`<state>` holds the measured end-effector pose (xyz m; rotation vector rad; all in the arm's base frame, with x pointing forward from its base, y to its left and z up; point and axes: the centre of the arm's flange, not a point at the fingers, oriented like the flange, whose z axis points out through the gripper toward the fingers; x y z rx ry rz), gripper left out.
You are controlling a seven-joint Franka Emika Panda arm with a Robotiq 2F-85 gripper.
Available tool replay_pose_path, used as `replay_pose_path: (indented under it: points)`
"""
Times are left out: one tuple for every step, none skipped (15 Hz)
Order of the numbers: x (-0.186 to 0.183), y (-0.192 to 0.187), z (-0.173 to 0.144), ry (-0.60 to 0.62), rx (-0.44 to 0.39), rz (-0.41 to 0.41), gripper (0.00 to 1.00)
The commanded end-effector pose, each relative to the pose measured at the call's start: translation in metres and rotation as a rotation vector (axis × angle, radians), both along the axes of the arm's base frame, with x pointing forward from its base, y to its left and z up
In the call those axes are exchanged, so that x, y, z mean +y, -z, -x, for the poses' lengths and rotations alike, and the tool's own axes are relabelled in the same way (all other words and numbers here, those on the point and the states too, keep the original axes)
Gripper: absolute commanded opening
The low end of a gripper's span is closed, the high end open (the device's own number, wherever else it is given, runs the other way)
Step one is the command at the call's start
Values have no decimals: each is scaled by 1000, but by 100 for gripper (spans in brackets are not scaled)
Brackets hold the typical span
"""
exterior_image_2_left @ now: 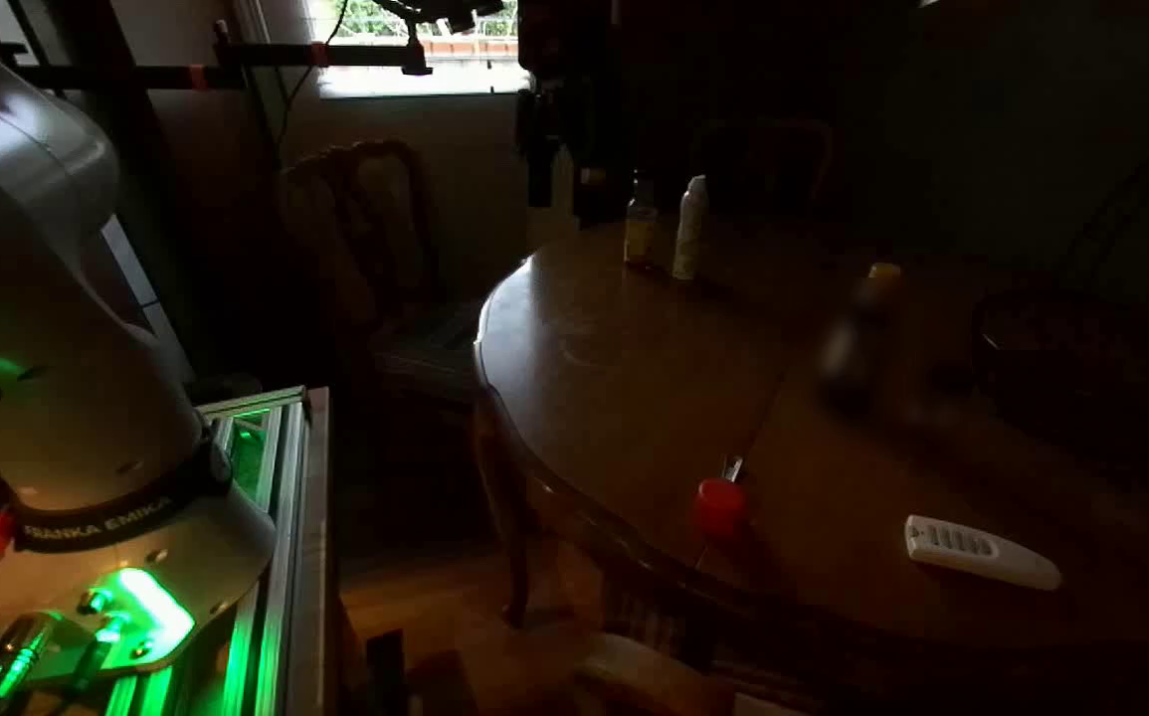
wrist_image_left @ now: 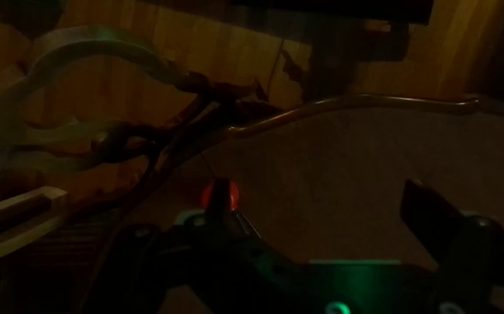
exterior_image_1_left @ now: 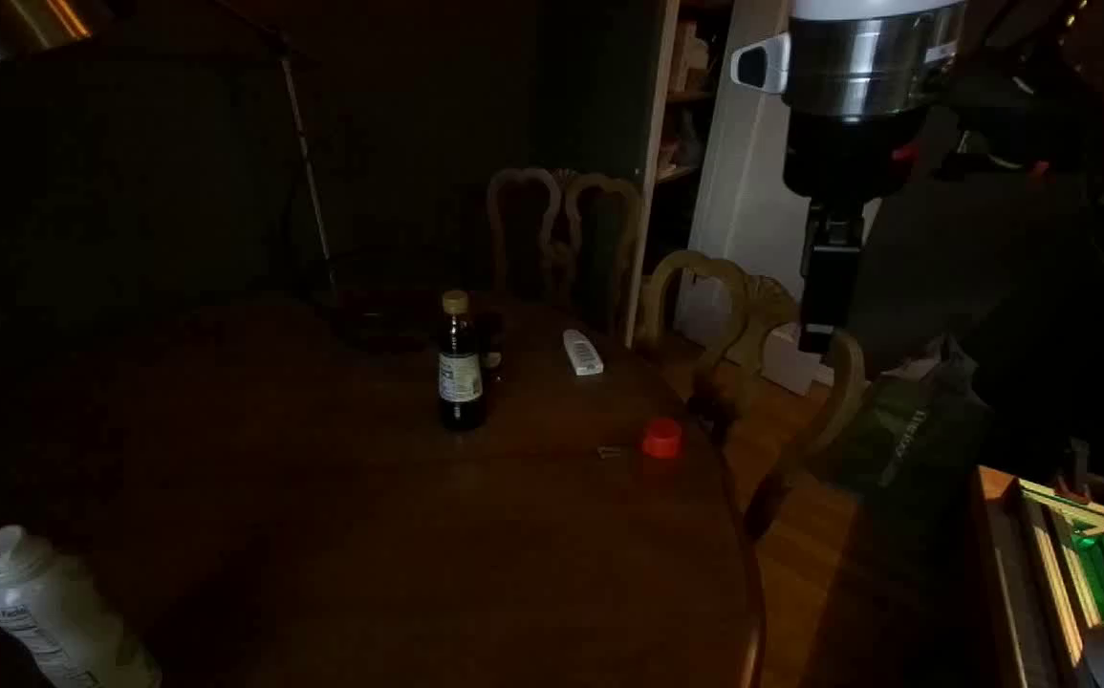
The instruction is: Move the white remote to the left.
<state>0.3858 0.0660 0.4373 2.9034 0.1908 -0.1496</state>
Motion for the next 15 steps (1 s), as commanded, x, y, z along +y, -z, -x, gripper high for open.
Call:
replay_pose_path:
  points:
    - [0, 0, 0, 0, 0, 0, 100]
    - [0, 0, 0, 0, 0, 0, 100]
    - [0, 0, 0, 0, 0, 0, 100]
    - [0, 0, 0, 0, 0, 0, 100]
    - [0, 0, 0, 0, 0, 0, 100]
    - [0, 0, 0, 0, 0, 0, 100]
    - [0, 0, 0, 0, 0, 0, 100]
    - [0, 0, 0, 0, 0, 0, 100]
    - [0, 0, 0, 0, 0, 0, 100]
    - [0, 0, 0, 0, 0, 0, 100]
    - [0, 0, 0, 0, 0, 0, 100]
    - [-2, 0, -10, 22, -4, -28, 100]
    - [-8, -2, -26, 64, 5, -71, 100]
    - [-18, -4, -43, 128, -1, -111, 100]
    - [-32, -6, -61, 163, -5, -137, 100]
